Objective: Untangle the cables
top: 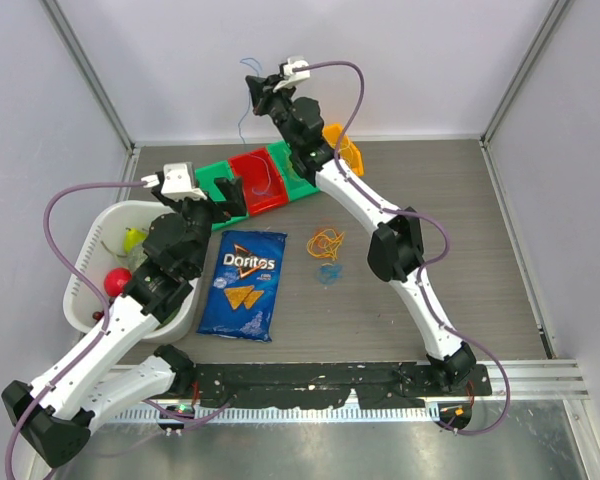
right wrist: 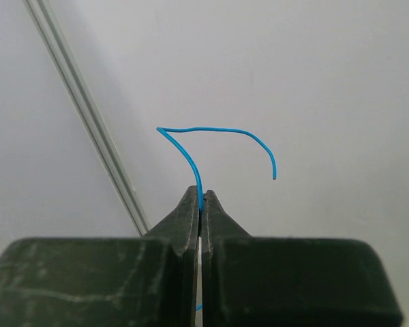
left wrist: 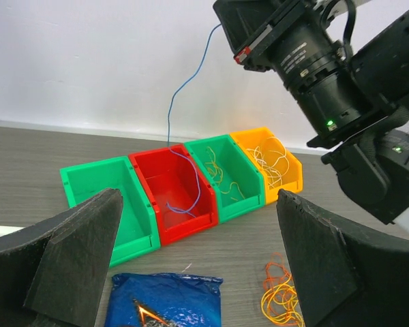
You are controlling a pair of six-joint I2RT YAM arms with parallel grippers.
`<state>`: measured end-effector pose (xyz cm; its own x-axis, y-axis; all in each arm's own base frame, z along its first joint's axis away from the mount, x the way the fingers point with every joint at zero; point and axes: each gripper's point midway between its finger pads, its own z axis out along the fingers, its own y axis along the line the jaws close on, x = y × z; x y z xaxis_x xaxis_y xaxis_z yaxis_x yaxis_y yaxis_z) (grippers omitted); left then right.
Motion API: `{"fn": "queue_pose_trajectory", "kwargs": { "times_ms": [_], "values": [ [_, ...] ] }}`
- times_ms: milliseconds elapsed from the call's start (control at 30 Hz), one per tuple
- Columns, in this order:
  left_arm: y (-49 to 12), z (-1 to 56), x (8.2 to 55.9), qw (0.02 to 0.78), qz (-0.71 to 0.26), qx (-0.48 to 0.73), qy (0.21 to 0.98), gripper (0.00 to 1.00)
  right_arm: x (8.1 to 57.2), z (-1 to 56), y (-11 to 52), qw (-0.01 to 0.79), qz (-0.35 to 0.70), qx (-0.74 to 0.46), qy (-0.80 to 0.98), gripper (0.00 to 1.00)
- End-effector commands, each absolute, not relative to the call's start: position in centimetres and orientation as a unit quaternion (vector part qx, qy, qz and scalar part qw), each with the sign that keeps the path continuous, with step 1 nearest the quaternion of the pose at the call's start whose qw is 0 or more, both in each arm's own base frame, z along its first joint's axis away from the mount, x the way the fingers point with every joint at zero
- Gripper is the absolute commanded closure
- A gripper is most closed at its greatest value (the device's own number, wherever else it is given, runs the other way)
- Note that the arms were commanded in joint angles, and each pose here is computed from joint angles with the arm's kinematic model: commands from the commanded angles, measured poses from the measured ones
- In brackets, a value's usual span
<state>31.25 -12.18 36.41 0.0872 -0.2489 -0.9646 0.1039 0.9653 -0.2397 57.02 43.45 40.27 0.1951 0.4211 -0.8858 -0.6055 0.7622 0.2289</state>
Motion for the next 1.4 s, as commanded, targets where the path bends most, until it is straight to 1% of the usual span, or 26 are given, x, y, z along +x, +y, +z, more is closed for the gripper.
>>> {"fn": "queue_pose_trajectory", "kwargs": {
  "times_ms": [0,100,133,167,233,267,400,433,467,500,533,567,600,633,667,767,967,1367],
  "values": [
    [-11.3,38.2,31.2,0.756,-0.121,-0.075,0.639,0.0,56.7,43.0,42.9,0.8,0.343,-0.047,0.491,0.99],
    [-11.2,38.1,31.2,0.755,-0.119,-0.076,0.64,0.0,57.2,41.9,42.9,0.799,0.332,-0.046,0.5,0.99],
    [-11.1,38.1,31.2,0.756,-0.117,-0.078,0.639,0.01,57.3,40.6,43.4,0.791,0.332,-0.057,0.511,0.99],
    [-11.1,38.2,31.1,0.756,-0.118,-0.077,0.639,0.0,57.0,40.8,43.5,0.788,0.337,-0.061,0.511,0.99],
    [-11.0,38.3,31.1,0.757,-0.119,-0.079,0.637,0.0,56.7,37.0,44.6,0.767,0.331,-0.085,0.543,0.99],
    [-11.0,38.3,31.1,0.758,-0.12,-0.079,0.637,0.0,56.2,37.5,44.5,0.769,0.33,-0.087,0.541,0.99],
    [-10.8,38.4,31.0,0.758,-0.12,-0.081,0.635,0.0,54.7,34.0,44.9,0.751,0.31,-0.111,0.572,0.99],
    [-10.8,38.5,31.0,0.759,-0.121,-0.081,0.635,0.0,54.5,31.8,44.9,0.74,0.301,-0.116,0.589,0.99],
    [-10.8,38.5,31.0,0.759,-0.121,-0.081,0.635,0.0,54.0,32.5,44.6,0.743,0.301,-0.113,0.587,0.99],
    [-10.8,38.5,31.0,0.759,-0.122,-0.081,0.635,0.0,53.7,30.8,44.5,0.733,0.295,-0.117,0.601,0.99],
    [-10.8,38.5,31.0,0.759,-0.122,-0.081,0.635,0.0,53.3,31.6,44.2,0.736,0.297,-0.113,0.598,0.99],
    [-10.8,38.5,30.9,0.759,-0.121,-0.082,0.634,0.0,53.1,30.3,44.0,0.729,0.292,-0.114,0.609,0.99],
    [-10.8,38.5,30.9,0.759,-0.122,-0.08,0.634,0.0,52.8,30.6,43.7,0.727,0.289,-0.111,0.613,0.99],
    [-10.8,38.5,31.0,0.759,-0.121,-0.081,0.635,0.0,52.8,29.2,43.4,0.715,0.279,-0.112,0.631,0.99],
    [-10.8,38.5,31.0,0.759,-0.122,-0.081,0.635,0.0,52.6,29.4,43.3,0.712,0.28,-0.109,0.634,0.99],
    [-10.9,38.5,30.9,0.759,-0.125,-0.08,0.635,0.0,52.2,26.9,43.0,0.688,0.264,-0.121,0.666,0.99],
    [-11.1,38.5,30.9,0.757,-0.13,-0.078,0.635,0.0,52.4,22.3,43.2,0.648,0.236,-0.142,0.71,0.99],
    [-11.5,38.1,31.3,0.752,-0.132,-0.075,0.641,0.0,53.8,16.1,45.6,0.588,0.252,-0.156,0.753,0.99]
  ]
}}
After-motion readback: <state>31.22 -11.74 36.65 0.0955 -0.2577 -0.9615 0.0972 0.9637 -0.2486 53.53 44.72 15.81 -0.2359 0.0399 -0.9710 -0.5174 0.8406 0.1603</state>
